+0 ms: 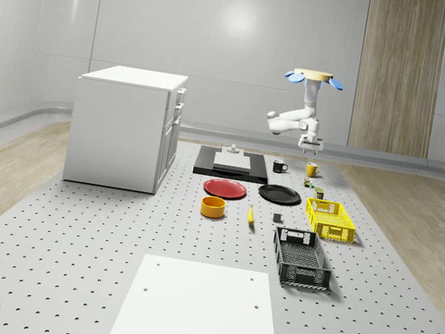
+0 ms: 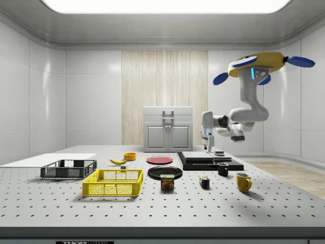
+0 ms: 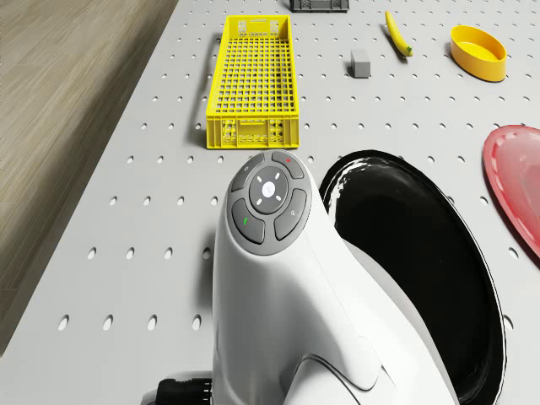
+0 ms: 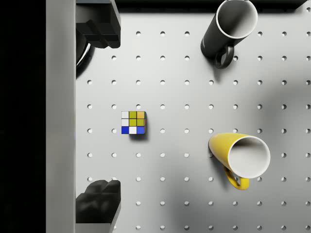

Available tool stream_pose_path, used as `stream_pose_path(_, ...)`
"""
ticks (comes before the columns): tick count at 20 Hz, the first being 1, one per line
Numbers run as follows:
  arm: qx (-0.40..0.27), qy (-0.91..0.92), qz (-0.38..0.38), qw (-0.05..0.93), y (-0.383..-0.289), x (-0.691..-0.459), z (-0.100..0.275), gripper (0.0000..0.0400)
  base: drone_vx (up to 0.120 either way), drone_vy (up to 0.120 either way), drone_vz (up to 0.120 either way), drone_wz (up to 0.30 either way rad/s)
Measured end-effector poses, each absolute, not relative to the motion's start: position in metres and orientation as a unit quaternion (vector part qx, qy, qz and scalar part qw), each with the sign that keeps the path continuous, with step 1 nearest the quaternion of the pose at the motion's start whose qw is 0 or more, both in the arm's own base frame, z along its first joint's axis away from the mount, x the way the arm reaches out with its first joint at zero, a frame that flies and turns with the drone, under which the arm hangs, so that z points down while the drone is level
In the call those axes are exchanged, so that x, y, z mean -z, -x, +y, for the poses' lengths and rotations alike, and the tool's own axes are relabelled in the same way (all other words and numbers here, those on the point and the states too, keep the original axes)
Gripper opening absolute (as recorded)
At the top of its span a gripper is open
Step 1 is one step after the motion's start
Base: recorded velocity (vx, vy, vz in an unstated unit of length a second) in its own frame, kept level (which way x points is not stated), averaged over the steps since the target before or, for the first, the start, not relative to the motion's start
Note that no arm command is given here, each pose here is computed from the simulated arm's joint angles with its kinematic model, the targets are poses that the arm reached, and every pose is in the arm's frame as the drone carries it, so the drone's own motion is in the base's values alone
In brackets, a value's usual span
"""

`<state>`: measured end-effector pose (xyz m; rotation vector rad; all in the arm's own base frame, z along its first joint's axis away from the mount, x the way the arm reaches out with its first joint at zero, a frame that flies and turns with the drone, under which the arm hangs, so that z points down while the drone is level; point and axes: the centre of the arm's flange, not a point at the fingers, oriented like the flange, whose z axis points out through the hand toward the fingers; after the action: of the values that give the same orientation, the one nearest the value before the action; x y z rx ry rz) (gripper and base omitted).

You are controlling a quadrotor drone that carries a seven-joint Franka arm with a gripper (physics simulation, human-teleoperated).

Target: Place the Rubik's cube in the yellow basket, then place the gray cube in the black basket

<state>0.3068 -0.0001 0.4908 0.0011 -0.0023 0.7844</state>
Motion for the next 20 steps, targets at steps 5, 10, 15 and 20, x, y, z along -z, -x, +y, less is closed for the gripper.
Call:
stream_pose_path(5,-0.382,0.0,-0.001,0.924,-0.3068,-0.4907,-0.0002,0.04,0.0,0.04,-0.12,0.0)
stream_pose_path(10,-0.382,0.0,-0.001,0.924,-0.3068,-0.4907,-0.0001,0.04,0.0,0.0,-0.12,0.0)
stream_pose_path(15,-0.382,0.0,-0.001,0.924,-0.3068,-0.4907,-0.0001,0.04,0.0,0.0,-0.12,0.0)
stream_pose_path(20,-0.382,0.0,-0.001,0.924,-0.3068,-0.4907,-0.0001,0.04,0.0,0.0,-0.12,0.0)
